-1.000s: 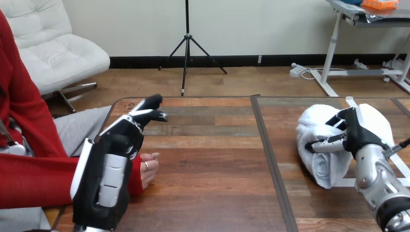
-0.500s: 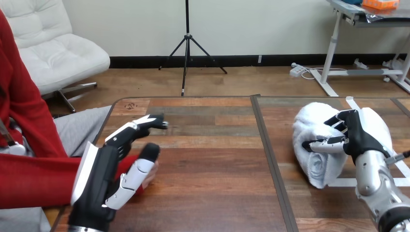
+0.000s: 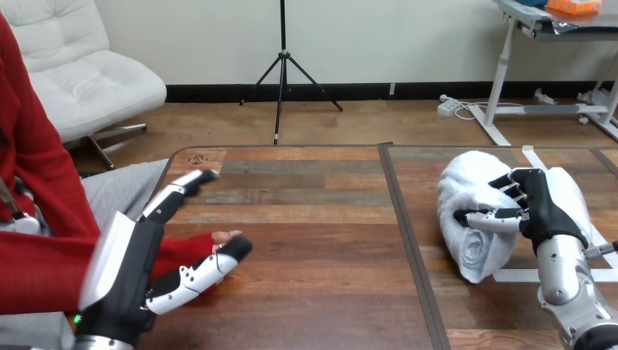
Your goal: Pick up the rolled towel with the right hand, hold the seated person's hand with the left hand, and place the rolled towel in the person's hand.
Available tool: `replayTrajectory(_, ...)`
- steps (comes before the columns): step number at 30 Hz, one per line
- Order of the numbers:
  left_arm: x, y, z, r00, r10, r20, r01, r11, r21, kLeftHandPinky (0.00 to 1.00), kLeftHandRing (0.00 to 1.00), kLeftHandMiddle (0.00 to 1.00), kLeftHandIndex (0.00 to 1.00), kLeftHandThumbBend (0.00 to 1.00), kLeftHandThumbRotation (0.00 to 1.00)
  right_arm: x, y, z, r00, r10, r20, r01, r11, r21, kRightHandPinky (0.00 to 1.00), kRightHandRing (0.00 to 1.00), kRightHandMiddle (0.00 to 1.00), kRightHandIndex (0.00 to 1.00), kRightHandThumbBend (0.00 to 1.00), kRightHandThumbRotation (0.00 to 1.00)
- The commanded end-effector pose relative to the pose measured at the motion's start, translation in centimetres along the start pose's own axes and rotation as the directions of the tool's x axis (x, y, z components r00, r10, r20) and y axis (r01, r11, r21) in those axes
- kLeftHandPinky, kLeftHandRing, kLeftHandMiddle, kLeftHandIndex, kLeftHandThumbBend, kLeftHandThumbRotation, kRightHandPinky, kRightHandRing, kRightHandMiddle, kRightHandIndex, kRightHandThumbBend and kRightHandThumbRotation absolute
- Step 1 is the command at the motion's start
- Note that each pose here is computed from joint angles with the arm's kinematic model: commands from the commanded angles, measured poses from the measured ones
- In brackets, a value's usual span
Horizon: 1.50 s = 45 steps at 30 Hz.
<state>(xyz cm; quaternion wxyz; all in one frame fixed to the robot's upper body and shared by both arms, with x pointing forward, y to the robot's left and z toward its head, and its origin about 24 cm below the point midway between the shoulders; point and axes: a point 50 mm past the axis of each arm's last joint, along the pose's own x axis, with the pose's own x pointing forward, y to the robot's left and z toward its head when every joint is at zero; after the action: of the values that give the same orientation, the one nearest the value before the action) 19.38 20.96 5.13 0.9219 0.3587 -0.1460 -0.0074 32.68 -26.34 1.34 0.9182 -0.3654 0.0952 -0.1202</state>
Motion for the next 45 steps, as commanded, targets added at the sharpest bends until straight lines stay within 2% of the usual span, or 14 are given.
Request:
replayTrajectory(1, 1.5, 1.7, 1.5, 0.994, 0.047, 0.102, -0.058, 0.992, 0.110, 0.90, 0.93, 0.95, 0.93, 1.00, 0.75, 1.6, -2.1, 4.3, 0.980, -0.101, 0.169, 0.084, 0.991, 0.101, 0.36, 0.42, 0.46, 0.47, 0.69, 0.00)
replayTrajectory(8, 2.3, 2.4, 1.3, 0.992, 0.036, 0.118, -0.064, 0.967, 0.247, 0.87, 0.93, 0.94, 0.92, 1.00, 0.74, 1.5, -2.6, 4.6, 0.973, -0.122, 0.198, 0.102, 0.989, 0.112, 0.41, 0.46, 0.48, 0.46, 0.69, 0.00)
replayTrajectory(12, 2.6, 2.5, 1.1, 0.993, 0.030, 0.118, -0.064, 0.953, 0.295, 0.85, 0.92, 0.94, 0.91, 1.00, 0.74, 1.5, -2.8, 4.7, 0.970, -0.131, 0.202, 0.110, 0.987, 0.116, 0.41, 0.46, 0.48, 0.46, 0.70, 0.00)
replayTrajectory(22, 3.3, 2.7, 0.7, 0.991, 0.018, 0.133, -0.068, 0.921, 0.383, 0.85, 0.93, 0.94, 0.91, 1.00, 0.75, 1.6, -3.0, 4.9, 0.970, -0.139, 0.202, 0.114, 0.985, 0.131, 0.40, 0.45, 0.47, 0.46, 0.71, 0.00)
replayTrajectory(26, 3.6, 2.7, 0.5, 0.992, -0.001, 0.124, -0.051, 0.907, 0.419, 0.85, 0.93, 0.94, 0.92, 1.00, 0.76, 1.5, -3.0, 4.9, 0.969, -0.139, 0.205, 0.112, 0.984, 0.136, 0.40, 0.45, 0.47, 0.46, 0.71, 0.00)
replayTrajectory(31, 3.9, 2.5, 0.3, 0.992, -0.015, 0.122, -0.040, 0.899, 0.435, 0.85, 0.93, 0.95, 0.93, 1.00, 0.75, 1.5, -2.9, 5.0, 0.968, -0.138, 0.209, 0.111, 0.984, 0.137, 0.40, 0.45, 0.47, 0.46, 0.71, 0.00)
replayTrajectory(40, 4.5, 2.0, -0.4, 0.994, -0.077, 0.075, 0.032, 0.877, 0.479, 0.88, 0.93, 0.95, 0.93, 1.00, 0.74, 1.5, -2.8, 5.1, 0.967, -0.131, 0.217, 0.104, 0.986, 0.132, 0.39, 0.44, 0.47, 0.46, 0.71, 0.00)
replayTrajectory(43, 4.7, 1.6, -0.9, 0.993, -0.110, 0.047, 0.071, 0.856, 0.513, 0.90, 0.93, 0.95, 0.93, 1.00, 0.75, 1.4, -2.7, 5.1, 0.968, -0.124, 0.217, 0.096, 0.986, 0.138, 0.39, 0.44, 0.47, 0.46, 0.71, 0.00)
replayTrajectory(45, 4.8, 1.5, -1.1, 0.992, -0.126, 0.027, 0.094, 0.851, 0.517, 0.93, 0.95, 0.96, 0.94, 1.00, 0.76, 1.4, -2.7, 5.1, 0.969, -0.120, 0.216, 0.091, 0.986, 0.140, 0.39, 0.44, 0.47, 0.46, 0.70, 0.00)
